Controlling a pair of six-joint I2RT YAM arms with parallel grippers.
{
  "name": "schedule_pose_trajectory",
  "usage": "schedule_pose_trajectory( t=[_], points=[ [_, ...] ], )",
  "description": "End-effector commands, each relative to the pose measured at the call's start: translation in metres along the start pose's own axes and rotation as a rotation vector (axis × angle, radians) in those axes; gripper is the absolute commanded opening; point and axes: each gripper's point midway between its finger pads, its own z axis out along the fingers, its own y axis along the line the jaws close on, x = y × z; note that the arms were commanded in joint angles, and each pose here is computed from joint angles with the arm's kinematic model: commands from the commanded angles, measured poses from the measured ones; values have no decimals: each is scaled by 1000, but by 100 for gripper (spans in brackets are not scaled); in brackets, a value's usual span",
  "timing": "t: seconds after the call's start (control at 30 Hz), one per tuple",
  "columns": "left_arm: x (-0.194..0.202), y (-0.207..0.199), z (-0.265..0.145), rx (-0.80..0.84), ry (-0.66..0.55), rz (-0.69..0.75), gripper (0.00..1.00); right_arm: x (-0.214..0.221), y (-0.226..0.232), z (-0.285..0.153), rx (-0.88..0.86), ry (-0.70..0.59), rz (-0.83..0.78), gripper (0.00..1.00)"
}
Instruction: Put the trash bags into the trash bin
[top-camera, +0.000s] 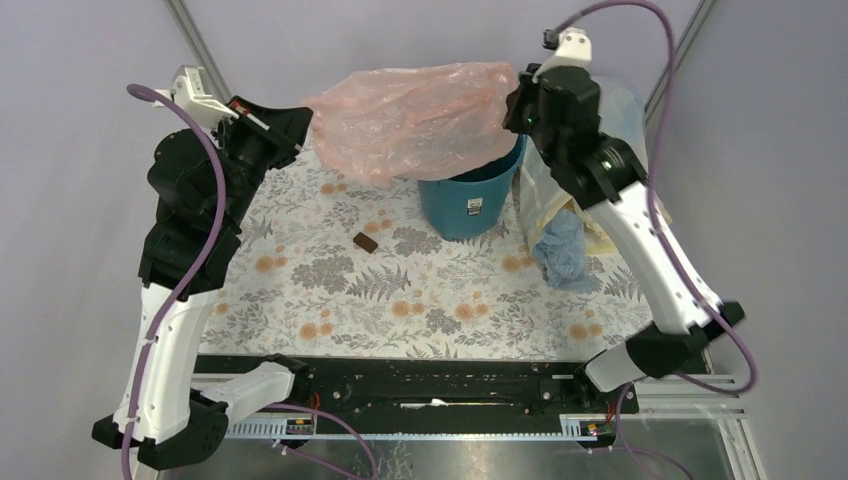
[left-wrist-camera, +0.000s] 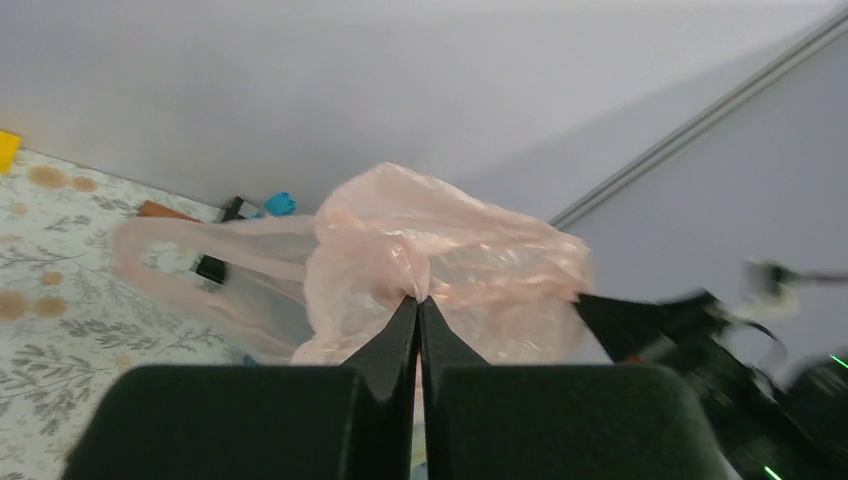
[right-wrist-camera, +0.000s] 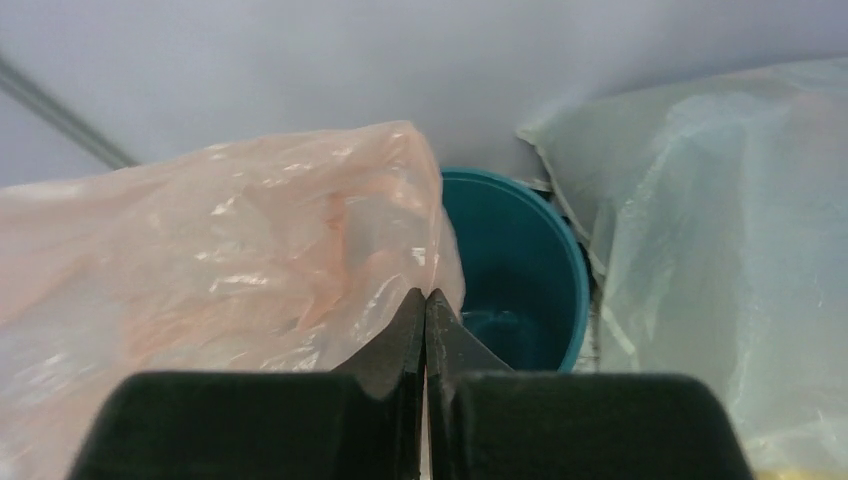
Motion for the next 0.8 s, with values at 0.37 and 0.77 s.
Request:
schedule_pose_trajectory(
  t=[0.37,0.77],
  points=[
    [46,-98,24,477,197,-79,0,99,-50,112,112,347,-37,28],
    [94,-134,53,500,266,-84,0,58,-20,72,-97,265,-77,69]
  ],
)
